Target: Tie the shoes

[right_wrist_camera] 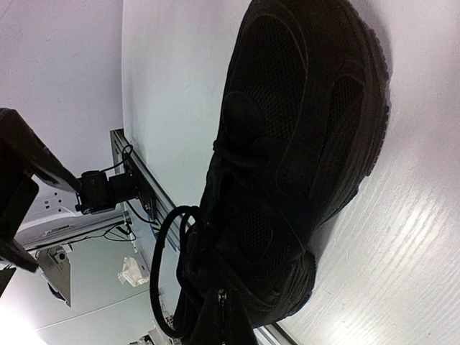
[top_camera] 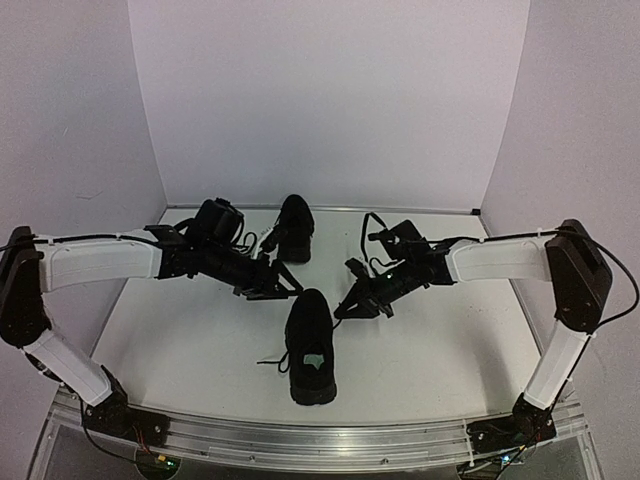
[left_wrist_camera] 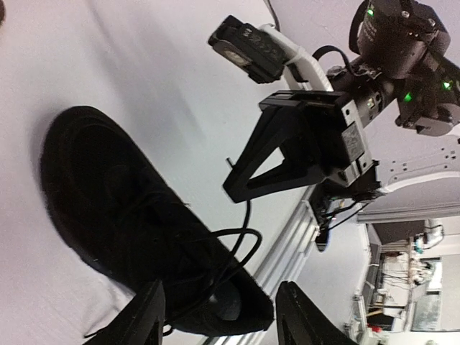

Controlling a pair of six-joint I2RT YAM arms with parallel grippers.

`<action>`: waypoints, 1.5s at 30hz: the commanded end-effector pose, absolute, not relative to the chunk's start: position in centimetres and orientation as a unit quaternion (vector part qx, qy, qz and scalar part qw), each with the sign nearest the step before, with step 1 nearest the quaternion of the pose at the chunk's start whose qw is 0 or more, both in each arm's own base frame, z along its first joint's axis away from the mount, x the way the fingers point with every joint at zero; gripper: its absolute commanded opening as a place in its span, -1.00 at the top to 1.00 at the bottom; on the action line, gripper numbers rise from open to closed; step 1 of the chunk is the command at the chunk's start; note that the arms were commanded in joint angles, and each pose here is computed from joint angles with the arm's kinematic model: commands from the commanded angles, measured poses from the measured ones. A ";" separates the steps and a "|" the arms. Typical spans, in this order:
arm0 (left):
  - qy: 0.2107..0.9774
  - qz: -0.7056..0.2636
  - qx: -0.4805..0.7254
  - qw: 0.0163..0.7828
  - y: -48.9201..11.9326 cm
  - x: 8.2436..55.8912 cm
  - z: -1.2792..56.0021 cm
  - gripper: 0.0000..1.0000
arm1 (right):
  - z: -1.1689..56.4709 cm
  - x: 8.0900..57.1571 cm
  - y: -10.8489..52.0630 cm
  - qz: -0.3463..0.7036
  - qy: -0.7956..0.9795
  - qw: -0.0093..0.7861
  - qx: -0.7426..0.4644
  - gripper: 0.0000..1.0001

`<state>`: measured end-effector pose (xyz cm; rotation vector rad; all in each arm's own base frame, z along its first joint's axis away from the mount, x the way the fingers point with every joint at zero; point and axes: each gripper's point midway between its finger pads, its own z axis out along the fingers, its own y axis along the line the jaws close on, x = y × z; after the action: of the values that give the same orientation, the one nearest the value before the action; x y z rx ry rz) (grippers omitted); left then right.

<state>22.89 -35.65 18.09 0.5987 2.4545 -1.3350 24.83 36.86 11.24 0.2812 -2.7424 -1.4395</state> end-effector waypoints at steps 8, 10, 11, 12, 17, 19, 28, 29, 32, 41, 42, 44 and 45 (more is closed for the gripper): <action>0.886 -0.203 0.345 0.233 -25.0 21.5 14.4 -0.33 | 13.9 25.5 35.2 -0.444 -0.889 -0.047 0.103 1.00; 0.859 -0.218 0.381 0.264 -25.5 21.2 15.5 -0.34 | 14.0 25.5 35.0 -0.440 -0.890 -0.051 0.103 1.00; 0.848 -0.223 0.394 0.276 -25.7 21.1 15.6 -0.35 | 14.1 25.6 34.9 -0.439 -0.891 -0.052 0.103 1.00; 0.843 -0.222 0.405 0.277 -25.7 21.0 15.3 -0.36 | 14.2 25.5 34.9 -0.439 -0.891 -0.052 0.104 1.00; 0.810 -0.184 0.496 0.253 -25.4 19.6 12.7 -0.36 | 14.6 25.7 34.8 -0.432 -0.894 -0.057 0.106 1.00; 0.802 -0.155 0.528 0.233 -24.9 19.4 11.2 -0.34 | 14.5 25.7 34.5 -0.425 -0.897 -0.057 0.104 1.00; 0.763 -0.150 0.594 0.203 -27.4 18.0 7.5 -0.26 | 14.0 26.2 33.4 -0.412 -0.904 -0.059 0.094 1.00; 0.759 -0.150 0.599 0.204 -27.7 17.9 7.3 -0.26 | 14.0 26.3 33.4 -0.412 -0.905 -0.059 0.093 1.00; 0.748 -0.154 0.615 0.199 -28.9 17.4 6.2 -0.24 | 13.7 26.3 33.2 -0.409 -0.906 -0.057 0.092 1.00; 0.726 -0.147 0.644 0.192 -30.8 18.0 3.4 -0.18 | 13.7 26.5 33.1 -0.410 -0.906 -0.053 0.093 1.00; 0.723 -0.143 0.649 0.188 -30.9 18.1 3.0 -0.16 | 13.7 26.5 33.1 -0.411 -0.906 -0.052 0.093 1.00; 0.720 -0.135 0.655 0.184 -31.0 18.4 2.6 -0.13 | 13.7 26.6 33.1 -0.410 -0.906 -0.052 0.092 1.00; 0.719 -0.130 0.658 0.184 -31.1 18.6 2.4 -0.11 | 13.6 26.6 33.1 -0.410 -0.906 -0.051 0.092 1.00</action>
<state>17.11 -29.39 1.87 1.8258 2.1221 -0.4070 25.85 32.92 11.80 0.2643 -2.9215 -1.2823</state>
